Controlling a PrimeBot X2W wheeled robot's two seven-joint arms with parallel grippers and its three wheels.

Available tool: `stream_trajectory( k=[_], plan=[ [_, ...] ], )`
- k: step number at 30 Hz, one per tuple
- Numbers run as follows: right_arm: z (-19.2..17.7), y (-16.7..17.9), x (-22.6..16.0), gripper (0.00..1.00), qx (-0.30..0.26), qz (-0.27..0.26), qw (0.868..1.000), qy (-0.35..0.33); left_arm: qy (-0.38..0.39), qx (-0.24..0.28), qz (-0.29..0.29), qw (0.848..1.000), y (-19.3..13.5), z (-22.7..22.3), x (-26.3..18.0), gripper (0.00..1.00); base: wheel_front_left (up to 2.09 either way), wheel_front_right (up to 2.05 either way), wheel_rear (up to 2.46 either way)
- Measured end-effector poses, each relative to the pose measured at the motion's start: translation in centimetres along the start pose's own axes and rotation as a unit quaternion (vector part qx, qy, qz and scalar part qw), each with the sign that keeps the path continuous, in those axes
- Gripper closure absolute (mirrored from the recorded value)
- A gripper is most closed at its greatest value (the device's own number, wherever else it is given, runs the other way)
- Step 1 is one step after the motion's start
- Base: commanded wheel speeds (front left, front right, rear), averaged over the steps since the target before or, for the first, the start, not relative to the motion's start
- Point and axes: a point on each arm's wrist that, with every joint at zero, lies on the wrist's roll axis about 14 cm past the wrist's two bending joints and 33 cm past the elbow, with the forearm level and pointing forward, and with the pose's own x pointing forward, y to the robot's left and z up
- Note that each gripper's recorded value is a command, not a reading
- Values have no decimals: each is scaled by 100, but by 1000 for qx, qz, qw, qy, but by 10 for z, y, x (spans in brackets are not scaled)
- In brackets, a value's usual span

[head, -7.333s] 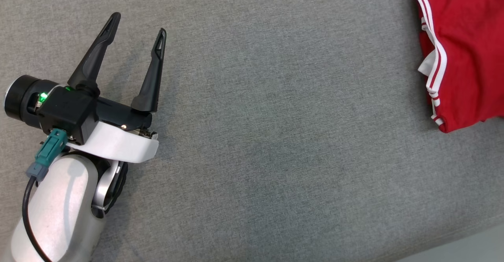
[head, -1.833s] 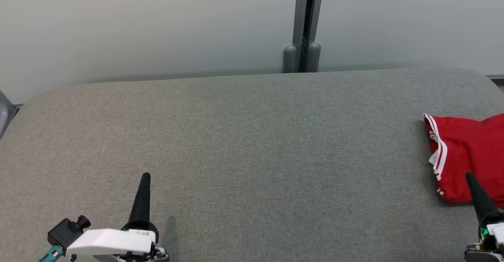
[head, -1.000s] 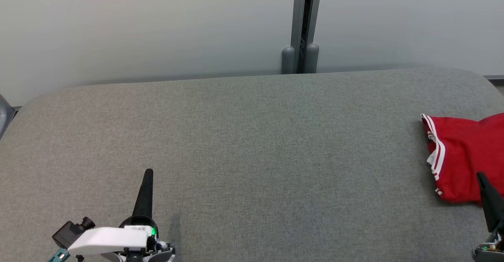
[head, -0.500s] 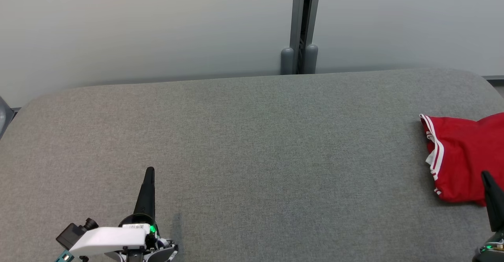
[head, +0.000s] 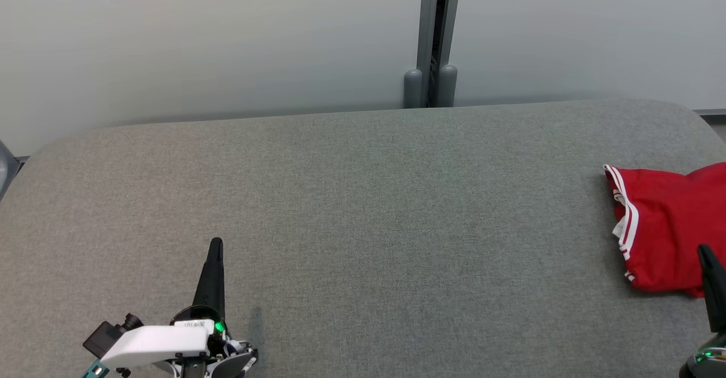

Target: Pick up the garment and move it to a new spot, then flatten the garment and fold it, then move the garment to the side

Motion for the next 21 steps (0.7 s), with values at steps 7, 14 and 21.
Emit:
stream_trajectory(
  k=[7, 14, 21],
  plan=[
    [0, 0, 0, 100, 0, 0, 1000, 0, 0, 0, 0, 1000, 0, 0, 0, 100, 0, 0, 0],
    [0, 0, 0, 100, 0, 0, 1000, 0, 0, 0, 0, 1000, 0, 0, 0, 100, 0, 0, 0],
    [0, 0, 0, 100, 0, 0, 1000, 0, 0, 0, 0, 1000, 0, 0, 0, 100, 0, 0, 0]
  ],
)
